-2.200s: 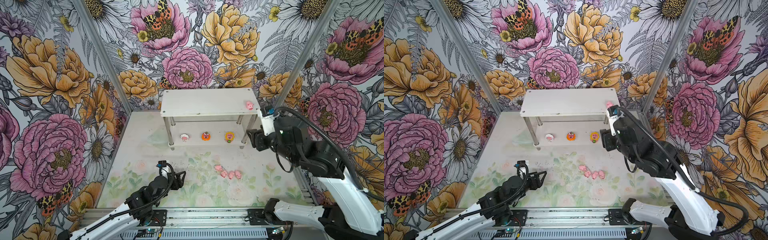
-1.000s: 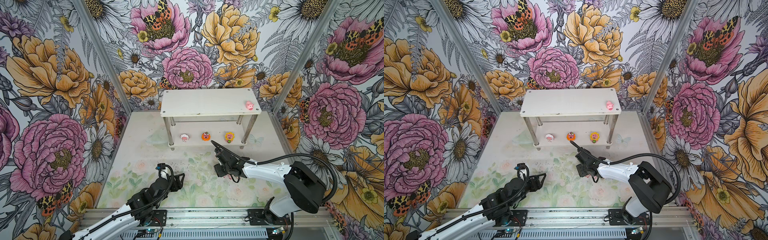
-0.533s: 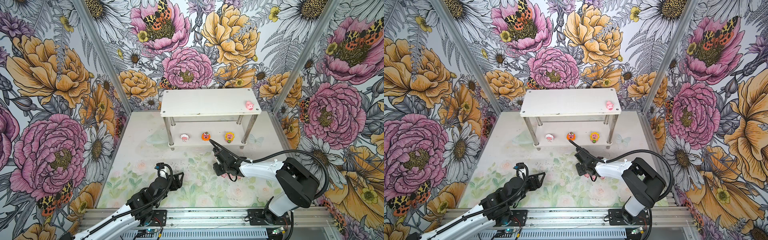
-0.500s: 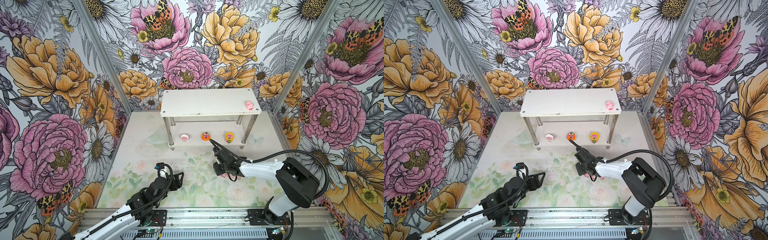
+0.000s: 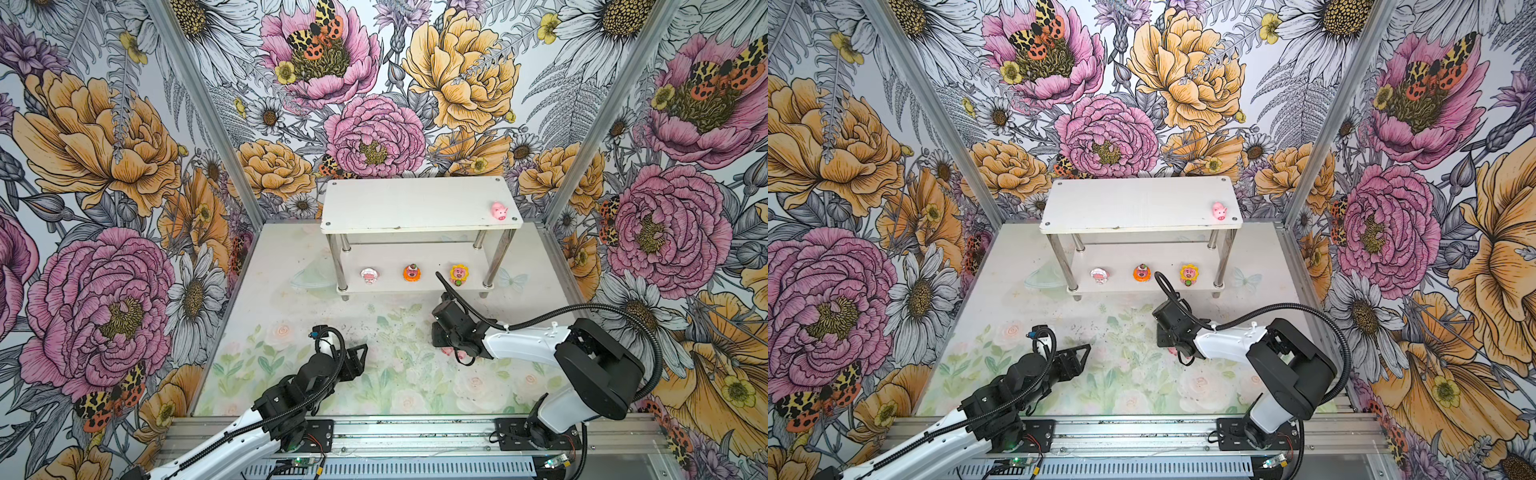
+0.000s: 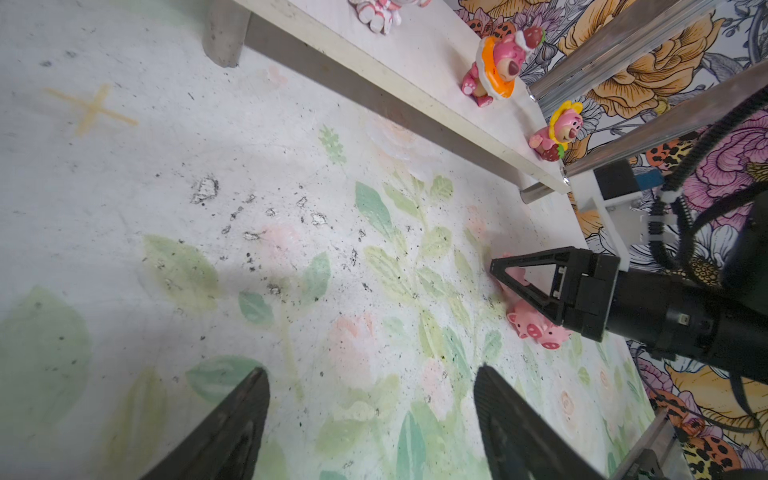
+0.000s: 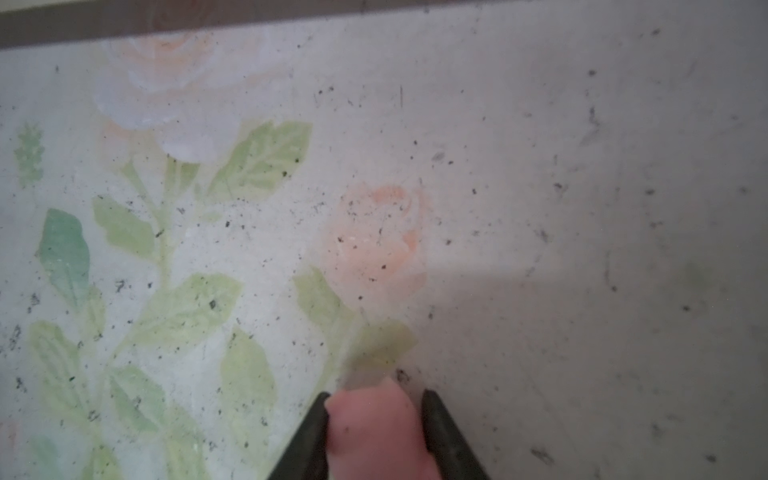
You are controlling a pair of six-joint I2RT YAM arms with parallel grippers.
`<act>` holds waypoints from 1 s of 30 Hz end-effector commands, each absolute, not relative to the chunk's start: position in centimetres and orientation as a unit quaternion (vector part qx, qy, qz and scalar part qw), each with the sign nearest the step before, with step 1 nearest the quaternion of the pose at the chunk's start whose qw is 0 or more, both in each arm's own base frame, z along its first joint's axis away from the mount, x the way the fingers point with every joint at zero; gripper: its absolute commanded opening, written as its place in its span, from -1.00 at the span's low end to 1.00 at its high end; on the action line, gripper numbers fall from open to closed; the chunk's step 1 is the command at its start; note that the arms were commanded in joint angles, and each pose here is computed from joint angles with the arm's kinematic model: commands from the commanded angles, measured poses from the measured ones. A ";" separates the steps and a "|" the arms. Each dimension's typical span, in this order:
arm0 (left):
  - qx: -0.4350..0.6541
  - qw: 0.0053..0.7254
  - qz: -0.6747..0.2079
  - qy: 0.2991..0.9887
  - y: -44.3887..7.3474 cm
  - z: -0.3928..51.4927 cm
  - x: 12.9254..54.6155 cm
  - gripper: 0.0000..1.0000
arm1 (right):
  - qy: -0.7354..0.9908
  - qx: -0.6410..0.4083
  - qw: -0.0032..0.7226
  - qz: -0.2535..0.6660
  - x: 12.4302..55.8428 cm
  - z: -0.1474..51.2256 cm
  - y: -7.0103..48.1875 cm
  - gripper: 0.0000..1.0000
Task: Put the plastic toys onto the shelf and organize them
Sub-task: 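Close the right gripper on a pink pig and lift it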
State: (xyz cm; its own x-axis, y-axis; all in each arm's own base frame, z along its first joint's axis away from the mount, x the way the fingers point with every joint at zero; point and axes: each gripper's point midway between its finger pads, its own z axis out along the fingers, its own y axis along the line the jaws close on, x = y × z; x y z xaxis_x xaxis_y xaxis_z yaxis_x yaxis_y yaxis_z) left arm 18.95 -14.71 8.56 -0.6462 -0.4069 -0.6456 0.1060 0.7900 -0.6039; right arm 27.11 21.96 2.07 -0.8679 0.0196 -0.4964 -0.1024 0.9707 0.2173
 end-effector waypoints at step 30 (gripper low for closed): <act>-0.096 0.405 -0.321 0.851 -14.7 7.9 18.9 0.60 | 0.957 -0.054 0.273 0.086 26.1 2.6 23.3 -0.41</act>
State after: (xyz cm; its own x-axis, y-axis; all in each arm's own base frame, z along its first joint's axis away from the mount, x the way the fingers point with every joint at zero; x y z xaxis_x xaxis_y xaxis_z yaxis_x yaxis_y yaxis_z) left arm 18.90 -14.58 8.04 -0.6520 -0.4066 -0.6400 0.0980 0.7918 -0.6028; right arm 24.95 23.12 1.94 -0.8621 -0.0662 -0.5024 -0.1664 0.9735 0.1572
